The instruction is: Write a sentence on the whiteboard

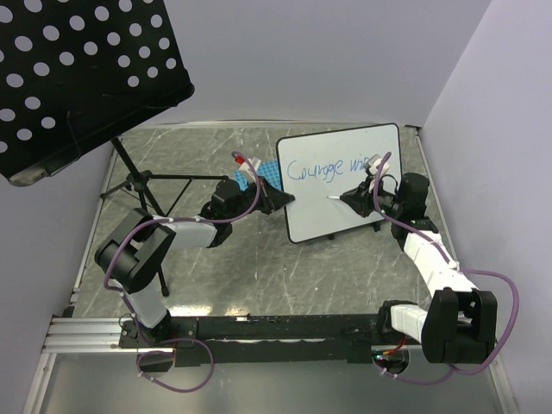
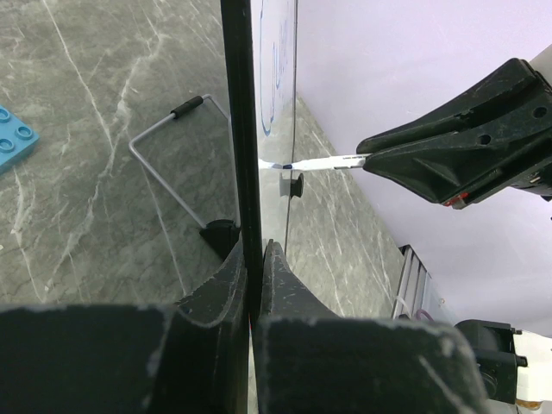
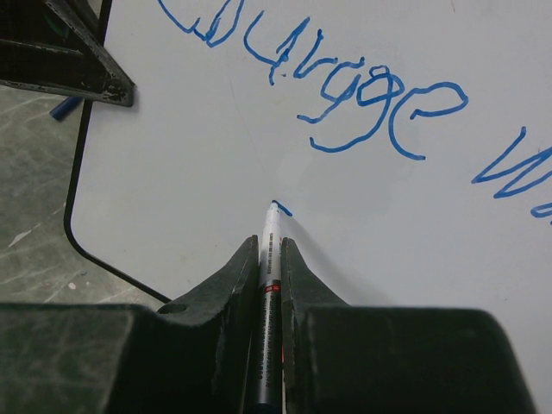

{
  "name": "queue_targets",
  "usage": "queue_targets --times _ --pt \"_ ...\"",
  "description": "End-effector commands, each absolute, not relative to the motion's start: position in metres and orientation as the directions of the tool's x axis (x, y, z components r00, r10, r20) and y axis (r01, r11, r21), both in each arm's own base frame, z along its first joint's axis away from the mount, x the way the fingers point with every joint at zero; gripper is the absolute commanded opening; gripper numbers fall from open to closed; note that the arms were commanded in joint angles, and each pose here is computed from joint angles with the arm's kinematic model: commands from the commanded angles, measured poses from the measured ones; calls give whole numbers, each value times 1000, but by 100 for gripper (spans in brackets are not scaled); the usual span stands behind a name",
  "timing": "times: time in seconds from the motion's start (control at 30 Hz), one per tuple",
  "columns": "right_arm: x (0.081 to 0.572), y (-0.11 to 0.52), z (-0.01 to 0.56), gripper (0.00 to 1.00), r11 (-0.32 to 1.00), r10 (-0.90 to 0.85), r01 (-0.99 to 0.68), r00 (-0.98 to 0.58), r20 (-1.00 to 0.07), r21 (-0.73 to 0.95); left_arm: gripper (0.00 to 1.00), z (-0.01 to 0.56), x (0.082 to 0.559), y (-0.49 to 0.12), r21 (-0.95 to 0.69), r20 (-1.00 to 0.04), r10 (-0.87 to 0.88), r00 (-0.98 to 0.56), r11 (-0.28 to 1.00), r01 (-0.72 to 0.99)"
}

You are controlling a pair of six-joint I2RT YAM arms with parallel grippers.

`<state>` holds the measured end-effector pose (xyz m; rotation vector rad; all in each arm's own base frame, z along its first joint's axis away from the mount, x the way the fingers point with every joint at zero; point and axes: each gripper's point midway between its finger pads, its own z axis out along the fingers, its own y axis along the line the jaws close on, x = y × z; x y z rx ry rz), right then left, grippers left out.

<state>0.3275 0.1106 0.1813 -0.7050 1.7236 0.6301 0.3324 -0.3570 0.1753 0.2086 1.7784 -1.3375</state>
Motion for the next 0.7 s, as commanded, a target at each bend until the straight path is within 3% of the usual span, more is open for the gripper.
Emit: queue_targets --times 0.0,0.27,0.67 --pt "333 117 197 0 653 -150 -757 -151 -977 17 1 183 324 -366 -636 -772 -309 -555 374 676" --pt "320 119 183 0 599 -219 -800 -205 -954 34 1 184 323 -366 -633 -774 -310 -552 375 678" --pt "320 108 175 0 634 -257 -773 -236 -937 21 1 185 322 -365 -630 -776 -308 -550 376 679"
